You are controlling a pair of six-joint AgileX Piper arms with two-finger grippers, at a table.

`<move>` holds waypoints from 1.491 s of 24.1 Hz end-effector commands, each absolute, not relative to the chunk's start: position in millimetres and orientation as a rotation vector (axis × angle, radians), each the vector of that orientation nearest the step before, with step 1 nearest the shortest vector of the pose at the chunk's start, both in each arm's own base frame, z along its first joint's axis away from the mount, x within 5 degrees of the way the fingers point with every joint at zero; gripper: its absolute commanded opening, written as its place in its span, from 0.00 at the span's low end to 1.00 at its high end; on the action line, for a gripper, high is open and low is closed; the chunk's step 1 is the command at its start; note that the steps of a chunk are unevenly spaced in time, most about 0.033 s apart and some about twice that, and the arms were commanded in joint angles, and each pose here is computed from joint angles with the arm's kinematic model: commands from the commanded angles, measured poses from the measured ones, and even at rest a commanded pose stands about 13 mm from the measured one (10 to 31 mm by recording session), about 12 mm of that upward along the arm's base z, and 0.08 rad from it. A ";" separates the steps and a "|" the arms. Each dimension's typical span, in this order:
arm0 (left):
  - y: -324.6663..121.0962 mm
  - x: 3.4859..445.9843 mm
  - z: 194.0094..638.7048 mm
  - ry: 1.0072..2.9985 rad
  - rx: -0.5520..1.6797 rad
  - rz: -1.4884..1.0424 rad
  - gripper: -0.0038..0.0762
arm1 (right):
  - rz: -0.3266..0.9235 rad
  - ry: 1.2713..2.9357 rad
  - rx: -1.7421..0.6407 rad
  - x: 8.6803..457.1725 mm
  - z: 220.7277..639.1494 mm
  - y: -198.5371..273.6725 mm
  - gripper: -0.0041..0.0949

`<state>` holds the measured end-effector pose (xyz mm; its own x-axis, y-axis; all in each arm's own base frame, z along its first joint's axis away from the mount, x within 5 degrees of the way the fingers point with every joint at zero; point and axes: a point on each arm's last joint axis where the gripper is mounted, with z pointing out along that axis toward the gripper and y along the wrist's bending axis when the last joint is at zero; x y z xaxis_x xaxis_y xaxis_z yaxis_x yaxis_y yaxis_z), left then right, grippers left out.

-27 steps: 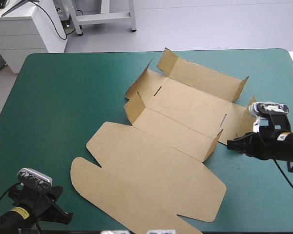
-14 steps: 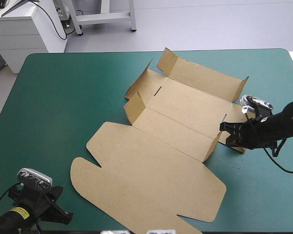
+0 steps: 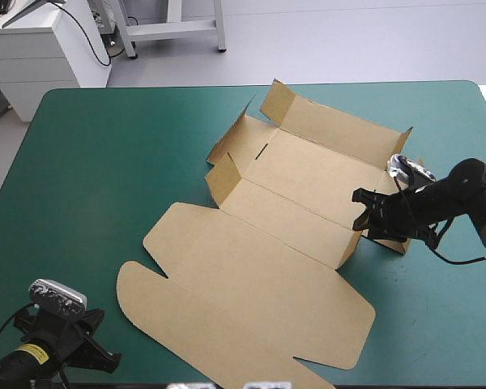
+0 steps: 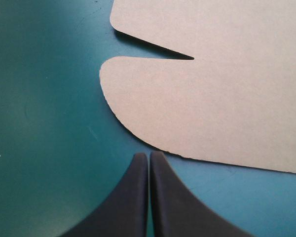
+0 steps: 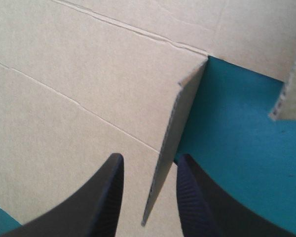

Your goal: Fold the box

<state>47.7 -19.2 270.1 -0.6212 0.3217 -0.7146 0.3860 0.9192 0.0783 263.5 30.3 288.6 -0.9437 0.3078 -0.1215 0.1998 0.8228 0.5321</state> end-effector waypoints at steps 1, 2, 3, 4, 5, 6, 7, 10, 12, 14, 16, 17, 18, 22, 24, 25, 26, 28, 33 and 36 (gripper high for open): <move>-20.3 51.1 283.6 2.211 0.474 -0.113 0.04 | 0.840 2.741 0.382 272.6 296.6 40.1 0.39; -20.3 51.1 283.6 2.211 0.474 -0.113 0.04 | 0.835 2.759 0.380 275.2 292.0 41.5 0.39; -20.3 51.1 283.6 2.211 0.474 -0.113 0.04 | 0.824 2.769 0.379 277.5 288.3 41.9 0.39; -20.3 51.1 283.6 2.211 0.474 -0.113 0.04 | 0.813 2.783 0.378 280.0 284.0 42.4 0.39; -20.3 51.1 283.6 2.211 0.474 -0.113 0.04 | 0.797 2.793 0.383 282.5 280.0 42.0 0.39; -20.3 51.1 283.6 2.211 0.474 -0.113 0.04 | 0.784 2.808 0.396 284.2 276.4 41.6 0.39; -20.3 51.1 283.6 2.211 0.474 -0.113 0.04 | 0.767 2.819 0.418 285.3 273.6 40.8 0.39; -20.3 51.1 283.6 2.211 0.474 -0.113 0.04 | 0.747 2.826 0.430 286.8 270.8 39.6 0.39; -20.3 51.1 283.6 2.211 0.474 -0.113 0.04 | 0.745 2.822 0.428 287.2 270.8 39.5 0.38; -20.3 51.1 283.6 2.211 0.474 -0.113 0.04 | 0.749 2.834 0.425 286.1 270.7 39.8 0.30; -20.3 51.1 283.6 2.211 0.474 -0.113 0.04 | 0.742 2.857 0.418 284.2 270.0 39.5 0.15; -20.3 51.2 283.7 2.210 0.473 -0.113 0.04 | 0.737 2.864 0.411 283.7 269.8 39.7 0.11; -20.3 51.2 283.8 2.209 0.473 -0.113 0.04 | 0.726 2.875 0.404 282.9 269.3 39.2 0.03; -20.3 51.2 283.8 2.209 0.473 -0.113 0.04 | 0.672 2.880 0.384 283.2 268.0 36.3 0.03; -20.3 51.2 283.8 2.209 0.473 -0.113 0.04 | 0.656 2.867 0.383 284.5 267.9 35.4 0.03; -20.3 51.2 283.8 2.209 0.473 -0.113 0.04 | 0.649 2.853 0.375 285.9 268.0 35.0 0.03; -20.3 51.2 283.8 2.209 0.473 -0.113 0.04 | 0.645 2.845 0.367 286.5 268.2 34.8 0.03; -20.3 51.2 283.8 2.209 0.473 -0.113 0.04 | 0.633 2.824 0.334 288.4 268.5 34.3 0.03; -20.3 51.2 283.8 2.209 0.473 -0.113 0.04 | 0.475 2.768 0.074 294.5 267.0 27.5 0.03; -20.3 51.2 283.8 2.209 0.473 -0.113 0.04 | 0.371 2.733 -0.085 300.1 268.9 23.2 0.03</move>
<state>47.8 -19.2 270.1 -0.6206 0.3215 -0.7152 0.3858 0.9193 0.0785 291.6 28.8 251.4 -0.9683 0.1131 -0.2225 0.0288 0.9361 0.3505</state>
